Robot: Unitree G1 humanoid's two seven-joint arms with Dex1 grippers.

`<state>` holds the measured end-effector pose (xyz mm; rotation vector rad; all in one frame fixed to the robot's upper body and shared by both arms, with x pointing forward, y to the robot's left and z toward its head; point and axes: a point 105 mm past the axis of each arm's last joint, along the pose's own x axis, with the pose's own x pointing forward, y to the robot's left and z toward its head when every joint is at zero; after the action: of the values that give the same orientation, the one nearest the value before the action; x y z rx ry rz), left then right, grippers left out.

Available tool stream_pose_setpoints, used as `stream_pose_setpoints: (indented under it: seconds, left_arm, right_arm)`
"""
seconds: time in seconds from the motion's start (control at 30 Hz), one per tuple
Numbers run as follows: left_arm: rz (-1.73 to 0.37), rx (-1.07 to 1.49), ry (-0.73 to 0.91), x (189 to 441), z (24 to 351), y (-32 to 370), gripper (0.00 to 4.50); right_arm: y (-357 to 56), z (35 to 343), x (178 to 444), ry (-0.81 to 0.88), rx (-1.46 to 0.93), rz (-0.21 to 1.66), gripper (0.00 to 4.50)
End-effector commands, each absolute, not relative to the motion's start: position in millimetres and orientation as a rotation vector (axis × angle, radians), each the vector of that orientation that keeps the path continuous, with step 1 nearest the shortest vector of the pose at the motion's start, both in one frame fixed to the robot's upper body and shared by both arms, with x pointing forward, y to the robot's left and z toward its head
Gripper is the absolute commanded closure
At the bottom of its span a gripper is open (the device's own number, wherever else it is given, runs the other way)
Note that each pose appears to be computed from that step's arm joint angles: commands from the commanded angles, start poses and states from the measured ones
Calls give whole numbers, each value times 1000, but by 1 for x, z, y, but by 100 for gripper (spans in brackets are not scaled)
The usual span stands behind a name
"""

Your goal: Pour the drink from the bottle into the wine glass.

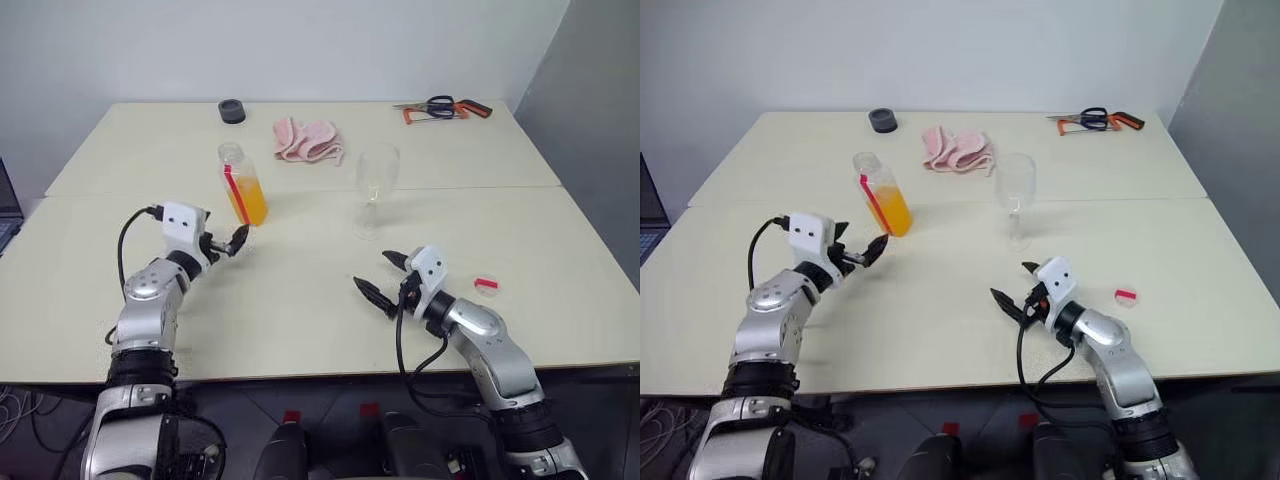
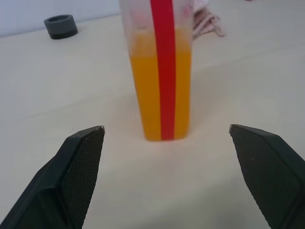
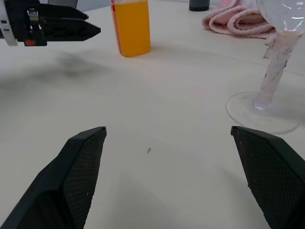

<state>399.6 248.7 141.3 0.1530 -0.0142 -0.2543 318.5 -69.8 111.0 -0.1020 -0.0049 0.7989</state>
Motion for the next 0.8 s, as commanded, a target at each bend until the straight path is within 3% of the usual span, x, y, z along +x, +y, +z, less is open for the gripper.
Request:
stream_pose_setpoints:
  seconds: [0.03, 0.67, 0.8]
  left_arm:
    - [-282, 197, -48, 408, 156, 245, 0]
    - [-286, 171, -76, 447, 184, 237, 0]
    - [-289, 157, -74, 452, 186, 233, 83]
  right_arm:
    - [-63, 134, 318, -81, -100, 820, 4]
    - [-55, 148, 314, -128, -76, 847, 4]
    - [-55, 150, 314, -134, -75, 851, 0]
